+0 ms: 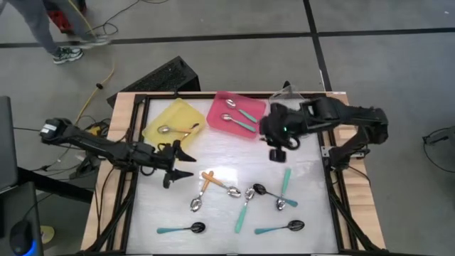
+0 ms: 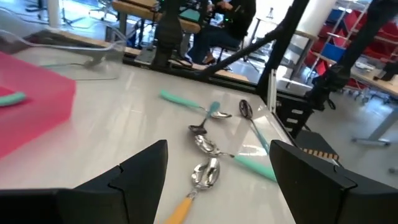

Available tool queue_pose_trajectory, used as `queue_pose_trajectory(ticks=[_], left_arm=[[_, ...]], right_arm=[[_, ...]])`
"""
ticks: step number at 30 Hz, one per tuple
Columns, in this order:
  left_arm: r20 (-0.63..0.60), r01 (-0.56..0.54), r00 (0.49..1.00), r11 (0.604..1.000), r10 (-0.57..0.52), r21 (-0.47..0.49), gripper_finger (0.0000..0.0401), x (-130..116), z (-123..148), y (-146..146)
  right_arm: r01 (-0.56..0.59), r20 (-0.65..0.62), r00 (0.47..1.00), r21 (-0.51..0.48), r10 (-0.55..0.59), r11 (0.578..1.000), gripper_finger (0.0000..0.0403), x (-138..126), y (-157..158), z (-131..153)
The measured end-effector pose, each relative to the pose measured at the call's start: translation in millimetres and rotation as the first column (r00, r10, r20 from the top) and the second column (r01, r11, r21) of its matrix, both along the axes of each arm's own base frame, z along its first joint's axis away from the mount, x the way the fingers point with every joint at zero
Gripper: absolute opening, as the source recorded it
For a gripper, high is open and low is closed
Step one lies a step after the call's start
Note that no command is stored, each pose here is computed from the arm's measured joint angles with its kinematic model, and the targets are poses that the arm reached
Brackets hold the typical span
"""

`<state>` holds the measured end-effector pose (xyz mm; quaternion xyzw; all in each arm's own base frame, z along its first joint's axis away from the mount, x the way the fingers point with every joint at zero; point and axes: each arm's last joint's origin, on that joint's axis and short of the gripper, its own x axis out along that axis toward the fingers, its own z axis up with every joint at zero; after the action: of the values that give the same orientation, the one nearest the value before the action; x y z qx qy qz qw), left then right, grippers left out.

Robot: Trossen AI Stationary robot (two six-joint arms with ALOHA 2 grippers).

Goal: Sort silverware by color (type)
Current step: Put the blue spoon into the transparent bin

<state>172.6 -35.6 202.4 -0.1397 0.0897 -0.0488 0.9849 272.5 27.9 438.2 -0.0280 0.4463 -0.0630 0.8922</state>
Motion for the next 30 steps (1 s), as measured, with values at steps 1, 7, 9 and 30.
queue_pose_trajectory(ticks=[1,7,9,30], left_arm=[[-0.013,0.006,1.000,1.000,-0.006,0.007,0.0267,3,-1,-2],[-0.110,0.028,0.994,0.996,-0.019,0.081,0.0267,27,1,-13],[-0.164,0.042,0.986,0.991,-0.022,0.123,0.0267,37,2,-18],[-0.654,0.270,0.727,0.963,-0.207,-0.005,0.0267,27,33,-132]], right_arm=[[0.001,-0.018,1.000,0.012,-0.001,1.000,0.0108,-2,5,-1],[-0.043,-0.086,0.995,0.001,0.043,0.999,0.0108,-7,40,-15],[-0.075,-0.115,0.991,-0.026,0.071,0.997,0.0108,-8,53,-25],[0.086,-0.117,0.989,-0.060,-0.093,0.994,0.0108,-58,147,-112]])
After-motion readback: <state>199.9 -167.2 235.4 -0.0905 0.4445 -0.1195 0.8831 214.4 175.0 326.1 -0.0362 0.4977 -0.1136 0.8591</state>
